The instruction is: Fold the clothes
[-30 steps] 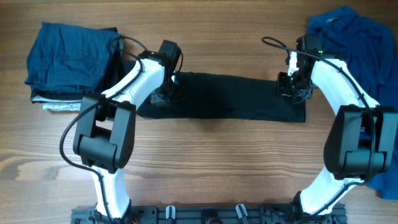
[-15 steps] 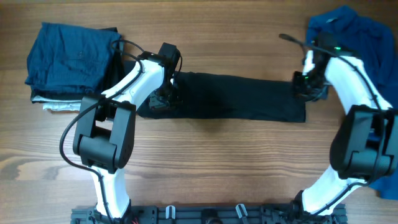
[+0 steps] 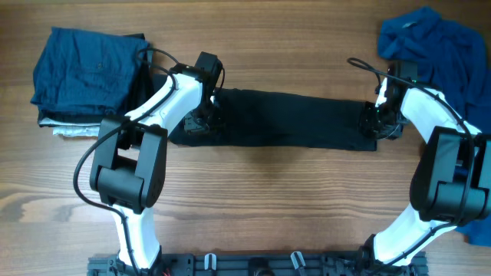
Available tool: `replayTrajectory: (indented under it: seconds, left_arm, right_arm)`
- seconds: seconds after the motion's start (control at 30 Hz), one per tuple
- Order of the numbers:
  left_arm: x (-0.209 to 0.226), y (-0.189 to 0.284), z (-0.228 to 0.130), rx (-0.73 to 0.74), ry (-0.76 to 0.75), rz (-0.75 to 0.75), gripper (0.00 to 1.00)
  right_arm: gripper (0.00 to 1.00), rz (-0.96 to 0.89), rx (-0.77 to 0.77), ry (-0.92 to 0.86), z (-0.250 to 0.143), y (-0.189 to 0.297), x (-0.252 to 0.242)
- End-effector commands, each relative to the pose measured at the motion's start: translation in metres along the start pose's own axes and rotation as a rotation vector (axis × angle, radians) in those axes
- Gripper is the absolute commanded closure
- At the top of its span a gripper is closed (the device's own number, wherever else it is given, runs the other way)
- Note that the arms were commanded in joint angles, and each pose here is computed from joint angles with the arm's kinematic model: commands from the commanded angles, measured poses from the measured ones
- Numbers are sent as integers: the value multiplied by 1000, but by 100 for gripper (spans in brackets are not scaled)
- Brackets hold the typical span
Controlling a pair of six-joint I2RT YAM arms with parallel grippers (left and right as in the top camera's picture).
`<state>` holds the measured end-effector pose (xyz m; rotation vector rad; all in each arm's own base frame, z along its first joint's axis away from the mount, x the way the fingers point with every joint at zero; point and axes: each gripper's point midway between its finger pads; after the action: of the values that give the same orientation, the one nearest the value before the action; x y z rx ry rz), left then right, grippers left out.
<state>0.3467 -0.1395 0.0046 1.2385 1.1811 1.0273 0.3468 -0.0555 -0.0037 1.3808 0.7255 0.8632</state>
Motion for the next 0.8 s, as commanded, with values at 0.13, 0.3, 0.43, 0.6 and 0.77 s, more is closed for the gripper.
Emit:
replayTrajectory:
  seconds: [0.13, 0.3, 0.43, 0.6, 0.77]
  left_arm:
    - [-2, 6, 8, -46, 3, 14, 96]
    - [-42, 82, 45, -235, -45, -119, 92]
    - [-47, 163, 62, -438, -50, -169, 87]
    - [-21, 230, 57, -599, 16, -186, 84]
    - [18, 245, 48, -619, 102, -130, 81]
  right_arm:
    - [96, -18, 49, 1, -20, -17, -6]
    - [96, -3, 2, -21, -1, -10, -7]
    - [96, 5, -42, -107, 29, 8, -29]
    - [96, 1, -89, -182, 51, 14, -76]
    - [95, 100, -128, -209, 67, 18, -93]
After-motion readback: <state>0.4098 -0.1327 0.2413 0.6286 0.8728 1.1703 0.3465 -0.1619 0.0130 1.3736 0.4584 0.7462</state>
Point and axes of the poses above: each gripper's point midway between its finger pads, its own y axis back along the fingers, its own x axis along the line the jaws close on, z = x × y, and after that the axes turned 14 degrees about -y, right-handed
